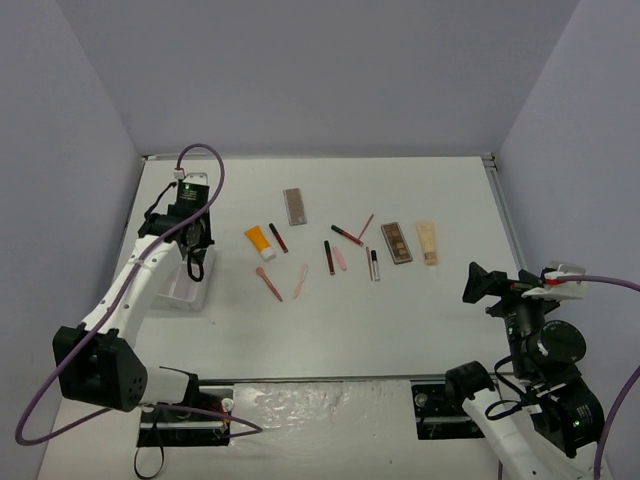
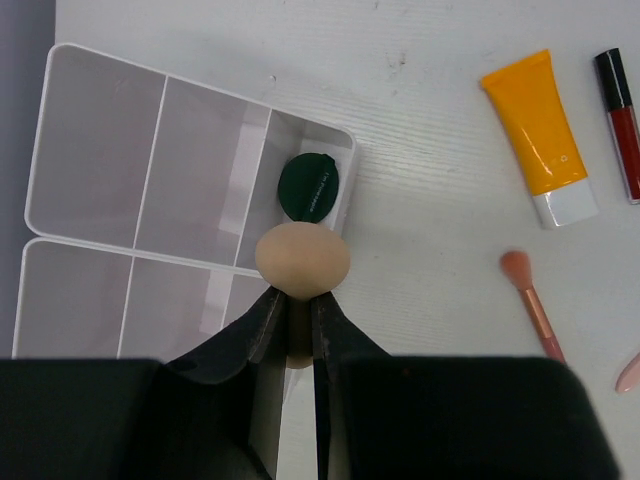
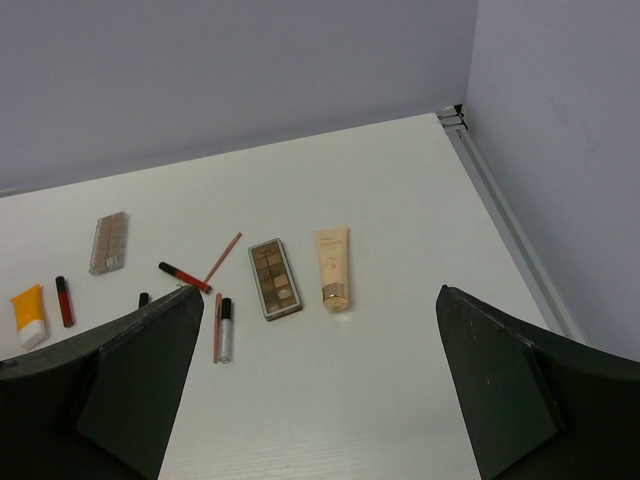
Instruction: Organize the makeup
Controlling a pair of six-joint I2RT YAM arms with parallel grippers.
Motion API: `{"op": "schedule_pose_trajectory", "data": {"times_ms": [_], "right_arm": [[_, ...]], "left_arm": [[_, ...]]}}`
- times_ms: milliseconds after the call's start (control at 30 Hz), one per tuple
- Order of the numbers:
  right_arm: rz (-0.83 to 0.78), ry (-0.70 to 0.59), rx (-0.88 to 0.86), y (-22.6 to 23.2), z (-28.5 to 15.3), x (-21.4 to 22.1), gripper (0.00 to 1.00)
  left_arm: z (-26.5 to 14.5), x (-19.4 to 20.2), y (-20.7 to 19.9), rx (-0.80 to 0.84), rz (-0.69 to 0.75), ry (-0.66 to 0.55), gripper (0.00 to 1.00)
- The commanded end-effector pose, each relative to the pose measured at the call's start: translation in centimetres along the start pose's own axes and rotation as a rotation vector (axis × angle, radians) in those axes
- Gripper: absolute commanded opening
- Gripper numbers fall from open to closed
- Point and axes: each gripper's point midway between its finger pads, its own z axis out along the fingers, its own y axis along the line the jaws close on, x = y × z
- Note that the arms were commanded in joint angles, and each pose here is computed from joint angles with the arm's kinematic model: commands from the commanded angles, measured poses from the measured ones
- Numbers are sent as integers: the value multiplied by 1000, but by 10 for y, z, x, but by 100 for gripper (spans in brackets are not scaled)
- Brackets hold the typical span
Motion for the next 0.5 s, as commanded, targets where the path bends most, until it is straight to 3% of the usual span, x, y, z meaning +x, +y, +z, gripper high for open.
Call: {"op": "schedule_pose_trajectory", "data": {"times_ms": [0,300,467], "right_arm": [[15,-62,-27,7,4,-17,100],[17,-61,-31,8,4,-16,100],[15,-57,-30,8,5,-14,100]], "left_arm": [[11,-10,5,32,20,-24,3],[49,-6,16,30,-21,34,4],[59,-3,13,54,-18,33,14]]}}
